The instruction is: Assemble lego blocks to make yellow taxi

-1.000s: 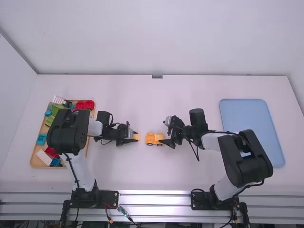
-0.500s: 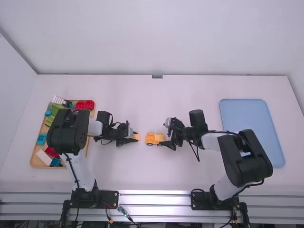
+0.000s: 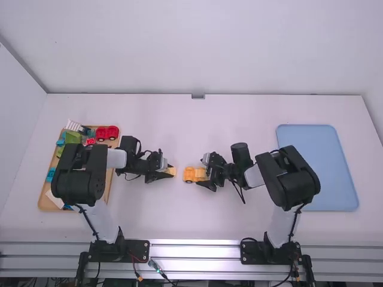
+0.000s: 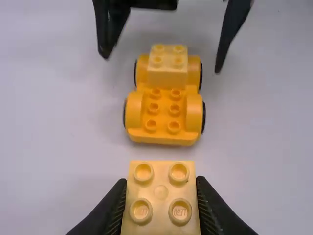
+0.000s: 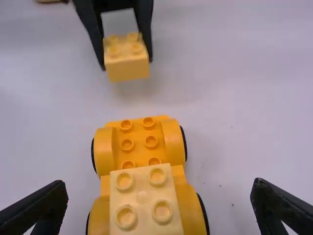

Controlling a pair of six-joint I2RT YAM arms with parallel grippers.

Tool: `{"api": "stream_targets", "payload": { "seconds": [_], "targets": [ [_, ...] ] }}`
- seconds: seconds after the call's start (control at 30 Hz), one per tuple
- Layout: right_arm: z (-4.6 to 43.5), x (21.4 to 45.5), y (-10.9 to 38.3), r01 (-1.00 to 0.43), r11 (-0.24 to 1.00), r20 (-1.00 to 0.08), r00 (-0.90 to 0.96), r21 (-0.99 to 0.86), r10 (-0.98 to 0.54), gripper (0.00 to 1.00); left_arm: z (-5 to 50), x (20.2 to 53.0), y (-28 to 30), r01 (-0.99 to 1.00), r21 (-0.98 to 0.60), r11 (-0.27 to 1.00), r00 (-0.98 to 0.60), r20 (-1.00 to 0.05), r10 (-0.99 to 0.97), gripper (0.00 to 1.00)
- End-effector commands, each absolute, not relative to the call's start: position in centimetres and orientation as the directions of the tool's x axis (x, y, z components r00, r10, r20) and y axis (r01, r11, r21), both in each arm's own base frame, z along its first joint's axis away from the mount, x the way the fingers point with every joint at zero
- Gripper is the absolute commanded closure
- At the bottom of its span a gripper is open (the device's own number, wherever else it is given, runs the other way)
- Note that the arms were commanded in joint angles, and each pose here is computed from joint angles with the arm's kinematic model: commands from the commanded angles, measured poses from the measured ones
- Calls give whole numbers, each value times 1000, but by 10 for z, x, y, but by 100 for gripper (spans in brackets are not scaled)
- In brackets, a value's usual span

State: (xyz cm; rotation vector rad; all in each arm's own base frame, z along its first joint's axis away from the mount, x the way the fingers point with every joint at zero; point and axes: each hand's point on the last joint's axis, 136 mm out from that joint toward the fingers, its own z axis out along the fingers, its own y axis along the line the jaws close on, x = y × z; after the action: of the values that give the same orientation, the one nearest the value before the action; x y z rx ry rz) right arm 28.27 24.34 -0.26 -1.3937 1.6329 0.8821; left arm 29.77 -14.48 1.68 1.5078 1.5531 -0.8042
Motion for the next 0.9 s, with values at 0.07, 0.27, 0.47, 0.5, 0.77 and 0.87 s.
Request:
{"api": "stream_targets", "payload": {
  "seconds": [0.07, 0.27, 0.47, 0.5, 0.77, 0.87],
  "targets": [
    [-19, 280, 243, -988, 146, -899, -109, 50, -425, 1, 31, 293, -162, 994, 96, 50, 66, -902, 427, 78],
    [-28, 284, 248, -990, 118, -907, -113, 71, -405, 1, 29, 290, -182, 994, 108, 20, 89, -900, 427, 79],
    [-25, 283, 253, -997, 60, -925, -62, 42, -376, 8, 30, 293, -198, 996, 84, 29, 63, -900, 431, 81],
    [-25, 283, 253, -998, 55, -925, -49, 31, -376, 9, 31, 292, -201, 996, 85, 24, 66, -901, 428, 81],
    [-32, 275, 255, -1000, 18, -916, -9, 2, -402, 38, 26, 282, -217, 995, 91, -27, 93, -886, 455, 82],
    [-35, 274, 256, -1000, 20, -908, -9, 0, -418, 50, 24, 282, -220, 997, 80, -21, 80, -881, 466, 83]
  ]
}}
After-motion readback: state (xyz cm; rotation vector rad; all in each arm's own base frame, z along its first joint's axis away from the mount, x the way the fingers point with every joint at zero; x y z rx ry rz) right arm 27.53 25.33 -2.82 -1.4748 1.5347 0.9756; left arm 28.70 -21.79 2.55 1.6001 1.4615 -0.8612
